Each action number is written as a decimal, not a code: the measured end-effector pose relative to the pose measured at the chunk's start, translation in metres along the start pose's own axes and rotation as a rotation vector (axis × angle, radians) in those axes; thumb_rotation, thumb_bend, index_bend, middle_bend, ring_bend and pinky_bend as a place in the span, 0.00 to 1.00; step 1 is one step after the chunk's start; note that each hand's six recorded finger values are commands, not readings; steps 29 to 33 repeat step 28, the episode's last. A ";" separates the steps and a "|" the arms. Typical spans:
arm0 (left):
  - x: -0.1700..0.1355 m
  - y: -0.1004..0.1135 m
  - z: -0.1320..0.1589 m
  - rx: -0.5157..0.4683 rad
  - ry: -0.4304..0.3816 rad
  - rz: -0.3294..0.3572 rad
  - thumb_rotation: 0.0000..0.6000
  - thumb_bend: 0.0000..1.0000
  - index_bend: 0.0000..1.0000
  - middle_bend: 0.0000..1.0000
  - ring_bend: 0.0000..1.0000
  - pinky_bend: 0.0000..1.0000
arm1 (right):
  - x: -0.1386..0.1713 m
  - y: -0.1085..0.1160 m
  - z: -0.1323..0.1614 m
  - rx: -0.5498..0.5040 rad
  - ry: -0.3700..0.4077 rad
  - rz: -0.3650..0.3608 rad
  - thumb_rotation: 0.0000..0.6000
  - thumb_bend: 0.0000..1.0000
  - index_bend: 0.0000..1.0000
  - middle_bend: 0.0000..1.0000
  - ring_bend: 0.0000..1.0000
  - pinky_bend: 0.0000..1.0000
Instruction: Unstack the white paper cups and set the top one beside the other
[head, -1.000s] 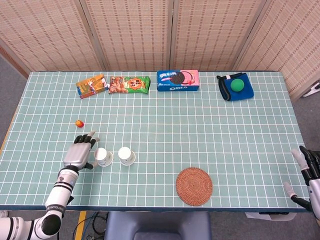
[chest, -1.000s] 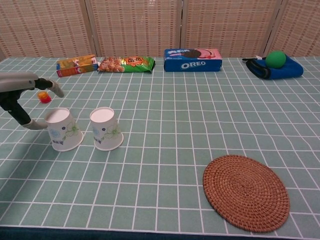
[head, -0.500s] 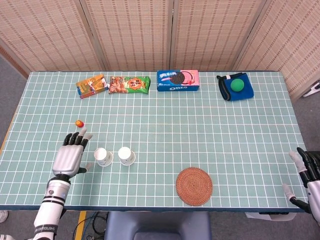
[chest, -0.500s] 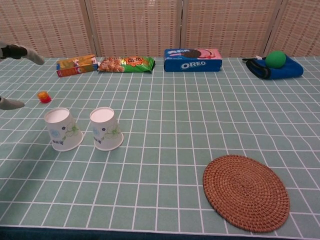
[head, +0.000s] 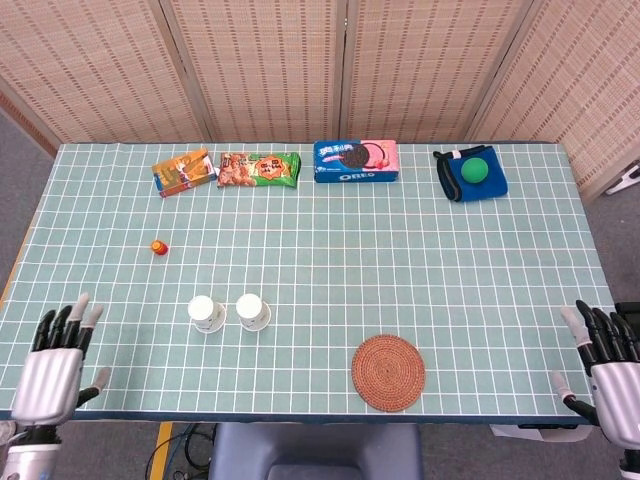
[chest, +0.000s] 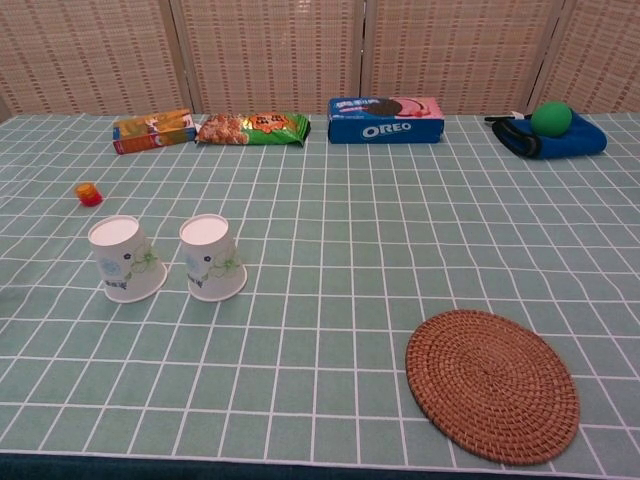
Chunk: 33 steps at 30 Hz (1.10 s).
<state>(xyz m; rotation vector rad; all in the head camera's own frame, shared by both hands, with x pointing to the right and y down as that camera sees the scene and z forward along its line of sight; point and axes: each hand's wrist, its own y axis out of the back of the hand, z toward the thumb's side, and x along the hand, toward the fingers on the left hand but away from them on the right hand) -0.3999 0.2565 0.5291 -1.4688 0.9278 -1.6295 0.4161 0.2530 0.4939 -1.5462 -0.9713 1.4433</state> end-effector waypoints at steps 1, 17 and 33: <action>-0.008 -0.004 -0.013 0.006 0.014 0.015 1.00 0.30 0.00 0.00 0.00 0.00 | 0.000 -0.003 0.002 0.006 -0.003 0.002 1.00 0.31 0.01 0.00 0.00 0.00; -0.041 -0.012 -0.077 -0.039 0.016 0.136 1.00 0.29 0.00 0.00 0.00 0.00 | 0.001 -0.024 0.016 0.040 -0.043 0.018 1.00 0.31 0.01 0.00 0.00 0.00; -0.040 -0.017 -0.070 -0.040 -0.011 0.119 1.00 0.29 0.00 0.00 0.00 0.00 | 0.004 -0.022 0.016 0.043 -0.034 0.015 1.00 0.31 0.01 0.00 0.00 0.00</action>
